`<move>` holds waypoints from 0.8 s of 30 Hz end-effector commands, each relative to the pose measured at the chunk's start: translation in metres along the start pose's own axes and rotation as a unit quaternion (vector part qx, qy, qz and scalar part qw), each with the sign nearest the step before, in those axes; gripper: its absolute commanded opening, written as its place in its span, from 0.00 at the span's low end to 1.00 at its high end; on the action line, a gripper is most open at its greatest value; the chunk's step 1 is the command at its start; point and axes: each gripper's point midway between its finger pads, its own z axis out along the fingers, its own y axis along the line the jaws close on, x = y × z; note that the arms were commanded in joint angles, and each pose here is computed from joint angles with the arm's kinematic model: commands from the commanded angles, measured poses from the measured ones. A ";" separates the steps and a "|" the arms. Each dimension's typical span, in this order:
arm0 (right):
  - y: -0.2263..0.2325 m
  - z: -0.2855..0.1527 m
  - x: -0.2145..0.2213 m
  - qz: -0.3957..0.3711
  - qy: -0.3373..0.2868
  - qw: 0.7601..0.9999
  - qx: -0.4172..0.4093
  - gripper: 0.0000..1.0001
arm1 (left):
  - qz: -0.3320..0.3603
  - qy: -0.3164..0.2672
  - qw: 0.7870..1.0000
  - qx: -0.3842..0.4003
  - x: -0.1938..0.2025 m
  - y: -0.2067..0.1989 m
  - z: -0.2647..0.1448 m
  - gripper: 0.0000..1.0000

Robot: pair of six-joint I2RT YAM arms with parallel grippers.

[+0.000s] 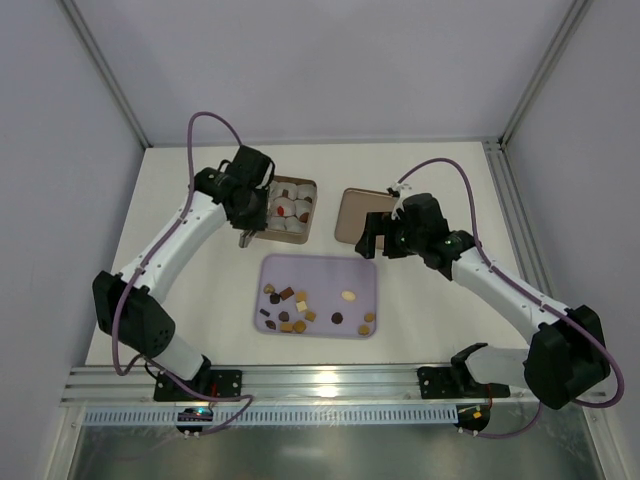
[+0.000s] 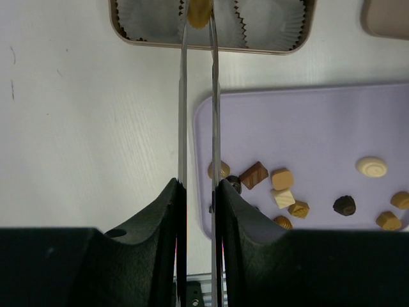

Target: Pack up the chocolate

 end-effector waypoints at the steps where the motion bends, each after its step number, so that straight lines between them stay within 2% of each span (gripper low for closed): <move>1: 0.012 -0.002 -0.017 -0.010 -0.022 0.999 -0.023 1.00 | -0.001 -0.012 1.000 -0.025 -0.012 0.015 0.001 0.25; 11: 0.014 0.007 -0.009 -0.007 -0.008 0.999 -0.034 1.00 | -0.005 0.019 0.998 -0.055 -0.003 0.033 0.025 0.25; 24: 0.013 0.015 -0.005 -0.004 0.002 0.999 -0.038 1.00 | -0.002 0.041 0.997 -0.064 0.005 0.039 0.037 0.26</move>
